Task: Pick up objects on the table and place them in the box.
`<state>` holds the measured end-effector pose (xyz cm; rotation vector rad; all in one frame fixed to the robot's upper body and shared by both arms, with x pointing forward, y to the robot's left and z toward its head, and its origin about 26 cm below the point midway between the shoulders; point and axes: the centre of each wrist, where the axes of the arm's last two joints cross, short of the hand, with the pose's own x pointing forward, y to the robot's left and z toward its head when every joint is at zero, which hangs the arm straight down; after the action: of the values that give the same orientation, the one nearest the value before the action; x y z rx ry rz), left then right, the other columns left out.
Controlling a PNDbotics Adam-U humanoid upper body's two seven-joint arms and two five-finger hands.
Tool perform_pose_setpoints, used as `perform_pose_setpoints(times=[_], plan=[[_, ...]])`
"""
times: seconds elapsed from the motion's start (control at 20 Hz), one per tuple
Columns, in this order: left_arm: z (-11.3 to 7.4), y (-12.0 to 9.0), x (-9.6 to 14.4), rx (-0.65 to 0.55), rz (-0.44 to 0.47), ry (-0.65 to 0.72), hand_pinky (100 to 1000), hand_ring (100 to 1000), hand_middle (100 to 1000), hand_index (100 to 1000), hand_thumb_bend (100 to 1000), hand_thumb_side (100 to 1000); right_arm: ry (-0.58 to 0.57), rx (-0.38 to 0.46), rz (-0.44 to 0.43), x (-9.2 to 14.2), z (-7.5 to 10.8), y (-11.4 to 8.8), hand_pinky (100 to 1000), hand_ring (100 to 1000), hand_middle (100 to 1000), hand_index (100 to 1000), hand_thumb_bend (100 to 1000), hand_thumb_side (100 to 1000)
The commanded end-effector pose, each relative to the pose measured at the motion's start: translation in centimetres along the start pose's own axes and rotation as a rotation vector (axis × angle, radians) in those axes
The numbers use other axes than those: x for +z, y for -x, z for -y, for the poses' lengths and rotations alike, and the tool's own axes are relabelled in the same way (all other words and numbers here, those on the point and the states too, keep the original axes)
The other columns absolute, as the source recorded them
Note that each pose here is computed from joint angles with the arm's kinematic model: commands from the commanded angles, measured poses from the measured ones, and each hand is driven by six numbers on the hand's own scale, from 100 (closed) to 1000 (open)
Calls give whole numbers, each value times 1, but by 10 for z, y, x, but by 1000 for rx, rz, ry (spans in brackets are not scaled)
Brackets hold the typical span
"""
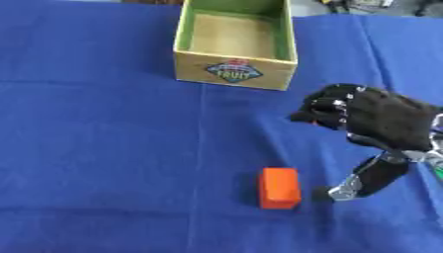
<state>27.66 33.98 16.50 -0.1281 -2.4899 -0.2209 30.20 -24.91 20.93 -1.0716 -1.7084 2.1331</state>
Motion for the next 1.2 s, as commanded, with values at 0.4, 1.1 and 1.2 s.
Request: perform_pose_setpoints(times=[0.4, 1.1, 1.2], plan=[[-1, -6, -4, -19, 11, 31, 256, 321, 420, 738, 100, 1000, -67, -27, 42, -17, 6, -17, 838, 863, 752, 925, 652, 739], [-1, -7, -5, -22, 9, 38, 256, 321, 420, 739, 100, 1000, -47, -138, 11, -24, 5, -24, 798, 837, 442, 777, 600, 864], [-1, -7, -5, -24, 9, 40, 256, 322, 420, 738, 100, 1000, -36, -159, -3, -26, 4, -27, 793, 837, 411, 769, 562, 925]])
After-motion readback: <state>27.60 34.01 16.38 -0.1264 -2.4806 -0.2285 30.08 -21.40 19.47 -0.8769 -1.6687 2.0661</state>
